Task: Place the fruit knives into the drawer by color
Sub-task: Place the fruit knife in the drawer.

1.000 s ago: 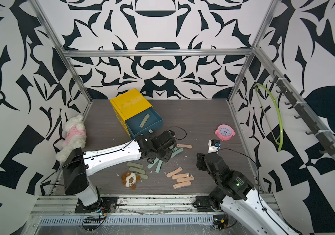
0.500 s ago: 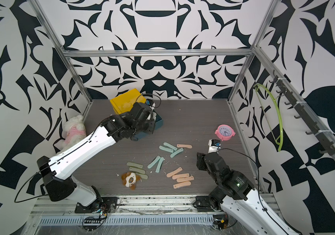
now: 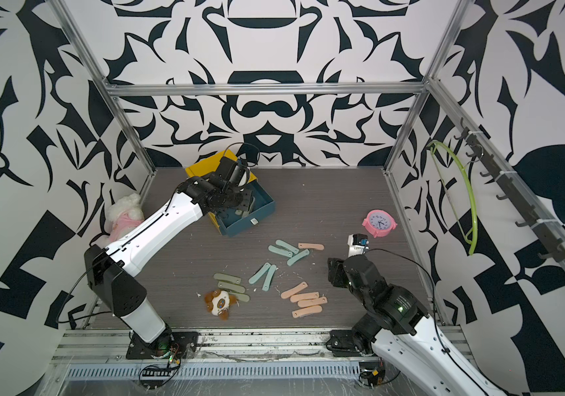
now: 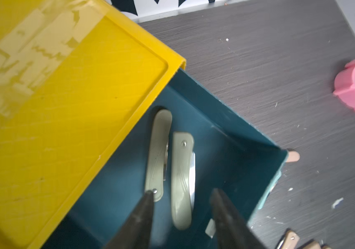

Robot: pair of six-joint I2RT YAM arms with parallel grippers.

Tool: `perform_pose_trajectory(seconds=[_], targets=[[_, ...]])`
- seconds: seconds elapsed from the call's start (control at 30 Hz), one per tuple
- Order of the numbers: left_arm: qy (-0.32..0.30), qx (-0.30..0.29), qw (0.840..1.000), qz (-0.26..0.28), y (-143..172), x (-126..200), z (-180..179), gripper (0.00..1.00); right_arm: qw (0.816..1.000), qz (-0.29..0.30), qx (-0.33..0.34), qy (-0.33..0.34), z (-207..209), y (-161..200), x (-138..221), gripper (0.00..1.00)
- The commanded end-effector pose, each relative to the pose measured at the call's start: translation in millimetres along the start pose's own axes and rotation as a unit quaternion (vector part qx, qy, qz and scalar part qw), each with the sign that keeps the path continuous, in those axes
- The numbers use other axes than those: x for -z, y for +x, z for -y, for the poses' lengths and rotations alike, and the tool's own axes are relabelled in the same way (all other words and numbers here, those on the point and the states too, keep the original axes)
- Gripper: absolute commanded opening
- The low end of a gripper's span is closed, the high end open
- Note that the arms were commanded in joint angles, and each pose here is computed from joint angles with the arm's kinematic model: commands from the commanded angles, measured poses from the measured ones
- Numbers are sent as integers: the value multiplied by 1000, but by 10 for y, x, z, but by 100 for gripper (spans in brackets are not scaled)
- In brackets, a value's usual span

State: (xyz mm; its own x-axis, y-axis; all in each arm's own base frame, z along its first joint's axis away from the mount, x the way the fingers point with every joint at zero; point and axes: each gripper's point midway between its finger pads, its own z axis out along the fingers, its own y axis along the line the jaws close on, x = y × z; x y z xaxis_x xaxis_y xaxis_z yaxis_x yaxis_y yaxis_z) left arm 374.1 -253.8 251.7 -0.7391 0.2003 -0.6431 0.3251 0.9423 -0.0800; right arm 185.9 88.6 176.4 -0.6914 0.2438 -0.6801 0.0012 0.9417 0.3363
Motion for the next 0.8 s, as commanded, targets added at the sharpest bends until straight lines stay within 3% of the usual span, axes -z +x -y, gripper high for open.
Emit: perform_pose_trajectory(seconds=[0.0, 0.27, 0.3, 0.53, 0.63, 0.77], targets=[[15, 15, 1000, 17, -51, 121, -14, 66, 999, 7, 2, -41, -207, -130, 68, 59], [53, 35, 994, 89, -233, 664, 9, 91, 991, -59, 24, -119, -575, 45, -52, 58], [57, 44, 992, 104, -236, 751, -7, 98, 987, -76, 30, -136, -661, 94, -83, 57], [90, 82, 982, 147, -19, 1146, -87, 99, 960, -180, 79, -197, -1151, 465, -320, 54], [76, 95, 981, 149, 163, 1184, -201, 99, 947, -212, 149, -191, -1384, 669, -391, 54], [46, 110, 979, 164, 387, 1245, -399, 99, 914, -260, 249, -187, -1741, 1065, -495, 53]])
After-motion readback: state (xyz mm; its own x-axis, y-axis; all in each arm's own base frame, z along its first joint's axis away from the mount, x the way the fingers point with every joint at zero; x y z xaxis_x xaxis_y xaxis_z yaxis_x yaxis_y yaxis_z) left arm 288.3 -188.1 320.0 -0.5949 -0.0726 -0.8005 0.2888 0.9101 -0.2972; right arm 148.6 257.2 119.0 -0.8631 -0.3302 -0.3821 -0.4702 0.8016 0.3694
